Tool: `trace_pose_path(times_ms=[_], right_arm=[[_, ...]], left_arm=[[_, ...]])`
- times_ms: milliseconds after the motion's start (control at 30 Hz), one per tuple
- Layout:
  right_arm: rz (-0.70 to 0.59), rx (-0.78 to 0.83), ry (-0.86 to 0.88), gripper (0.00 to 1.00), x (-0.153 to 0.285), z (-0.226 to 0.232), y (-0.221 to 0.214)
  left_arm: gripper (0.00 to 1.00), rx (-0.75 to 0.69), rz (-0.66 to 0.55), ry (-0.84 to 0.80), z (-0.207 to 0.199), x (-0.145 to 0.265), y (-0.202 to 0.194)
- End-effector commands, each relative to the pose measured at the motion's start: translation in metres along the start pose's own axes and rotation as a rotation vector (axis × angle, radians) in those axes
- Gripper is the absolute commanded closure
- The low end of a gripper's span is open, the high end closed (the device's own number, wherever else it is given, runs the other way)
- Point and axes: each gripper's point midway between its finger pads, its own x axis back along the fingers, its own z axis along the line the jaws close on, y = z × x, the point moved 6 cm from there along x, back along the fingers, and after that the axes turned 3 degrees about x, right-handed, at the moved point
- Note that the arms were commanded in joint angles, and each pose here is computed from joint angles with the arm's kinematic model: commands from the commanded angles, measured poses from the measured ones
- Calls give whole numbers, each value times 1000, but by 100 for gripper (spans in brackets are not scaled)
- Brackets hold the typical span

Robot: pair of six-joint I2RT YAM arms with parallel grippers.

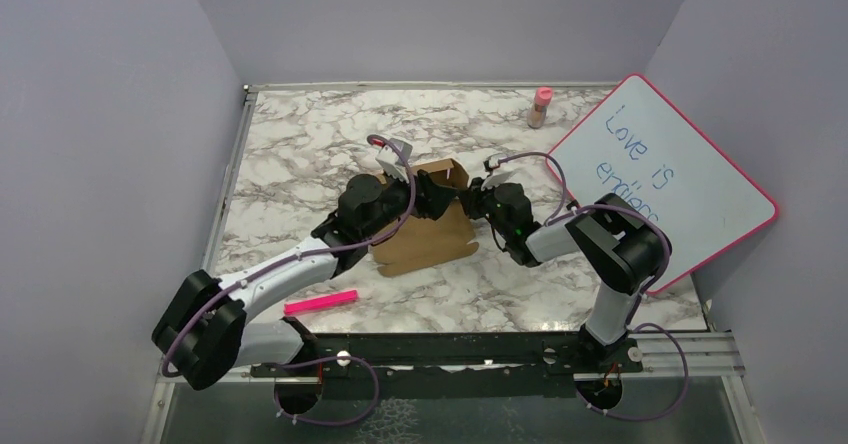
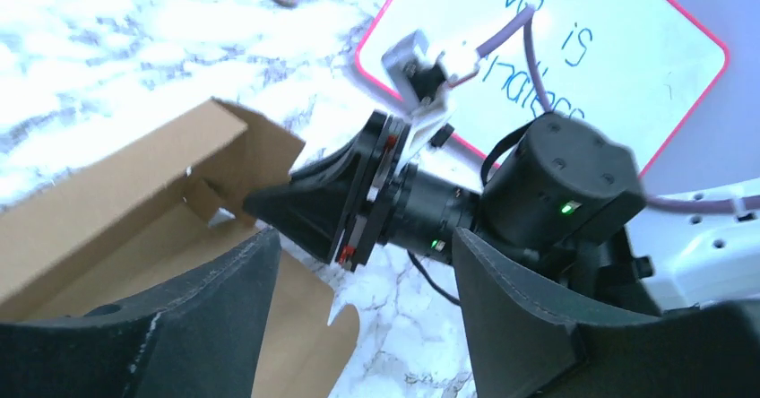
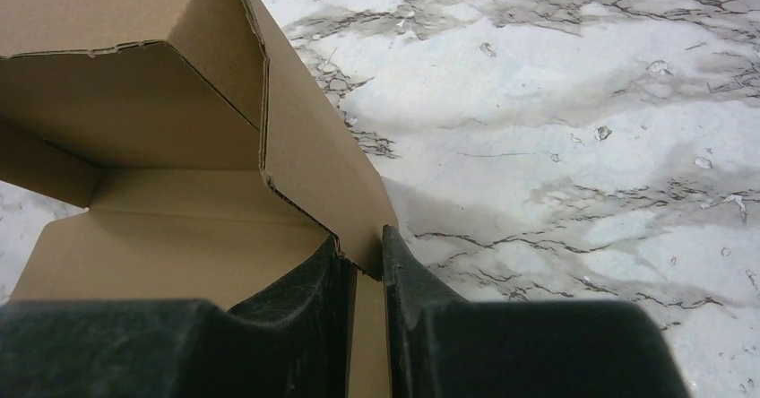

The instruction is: Fold the paper box

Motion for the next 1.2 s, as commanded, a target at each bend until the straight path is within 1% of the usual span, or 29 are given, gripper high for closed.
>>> trace_pose_path(times_ms=[0,167,267,333,500,667,800,933,1067,1167], right_arm=[[34,24,5,79,0,0,-11],[38,28,12,79,0,0,-11],[34,34,19,79,2,1,-10],[30,44,25,79,2,2,-8],[30,58,52,79,1,5,-7],[33,75,73,79,1,7,-5],[39,80,88,79,0,8,-6],[47,79,106,79,-1,11,-8],[58,80,106,79,-3,11,-10],[61,91,140,77,-1,14,-10]], left_arm=[[26,-111,22,113,-2,7,35],[23,-75,110,229,29,0,73],[22,-68,216,288,53,-7,83],[21,-105,286,307,59,-14,89],[19,-184,407,240,74,-36,86],[21,-160,515,174,89,-56,62],[26,-141,549,144,93,-63,53],[30,-133,565,149,98,-64,46],[31,-110,573,134,100,-68,40],[31,-97,576,123,101,-71,38]])
